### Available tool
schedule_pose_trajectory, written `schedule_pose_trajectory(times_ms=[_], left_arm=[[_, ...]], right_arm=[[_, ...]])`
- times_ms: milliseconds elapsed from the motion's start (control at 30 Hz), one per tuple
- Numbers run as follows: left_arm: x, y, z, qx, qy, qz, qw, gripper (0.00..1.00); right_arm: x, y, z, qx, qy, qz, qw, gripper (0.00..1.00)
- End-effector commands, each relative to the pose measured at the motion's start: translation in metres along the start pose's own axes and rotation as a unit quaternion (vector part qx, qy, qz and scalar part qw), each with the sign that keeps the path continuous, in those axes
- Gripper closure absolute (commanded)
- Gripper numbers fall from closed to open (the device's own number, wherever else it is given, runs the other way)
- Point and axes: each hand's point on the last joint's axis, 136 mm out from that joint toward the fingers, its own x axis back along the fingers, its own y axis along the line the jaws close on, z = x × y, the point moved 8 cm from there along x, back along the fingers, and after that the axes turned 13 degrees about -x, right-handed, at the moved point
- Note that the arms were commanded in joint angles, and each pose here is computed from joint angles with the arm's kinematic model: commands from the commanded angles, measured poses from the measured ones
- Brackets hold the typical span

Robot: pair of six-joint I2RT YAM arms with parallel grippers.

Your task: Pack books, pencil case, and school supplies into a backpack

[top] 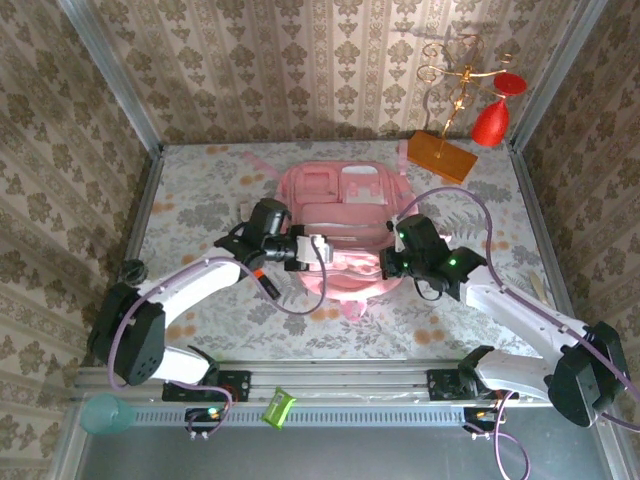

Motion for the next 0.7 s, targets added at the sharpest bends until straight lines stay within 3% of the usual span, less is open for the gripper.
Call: schedule_pose_trajectory(times_ms=[0,100,200,267,333,433,667], left_arm=[[0.028,0.019,0.021,0.013,0.016,-0.067,0.998,1.0],[0.032,0.02,0.044,0.046,0.06,-0.059,0.995,0.97],[0.028,0.016,0.045,0.069,0.07,-0.031,0.995,0.61],[0.022,0.011,0.027,0.065,0.043,-0.03,0.997,0.43],[0.022,0.008,0.009,0.06,0.01,-0.042,0.997,0.33],[0.014,0.005,-0.02,0.05,-0.011,-0.04,0.998,0.32],[-0.016,-0.001,-0.051,-0.011,0.014,0.003,1.0,0.42]], right_arm=[[0.005,-0.038,-0.008,-0.014,-0.021,0.135,0.991,1.0],[-0.003,-0.023,-0.017,-0.013,-0.032,0.056,0.998,1.0],[-0.005,0.009,-0.019,0.003,-0.023,-0.081,0.996,1.0],[-0.004,0.027,-0.017,0.014,-0.015,-0.149,0.989,1.0],[-0.002,0.039,-0.016,0.02,-0.005,-0.189,0.982,1.0],[-0.001,0.049,-0.012,0.031,0.007,-0.225,0.974,1.0],[0.003,0.064,-0.007,0.056,0.012,-0.273,0.96,1.0]])
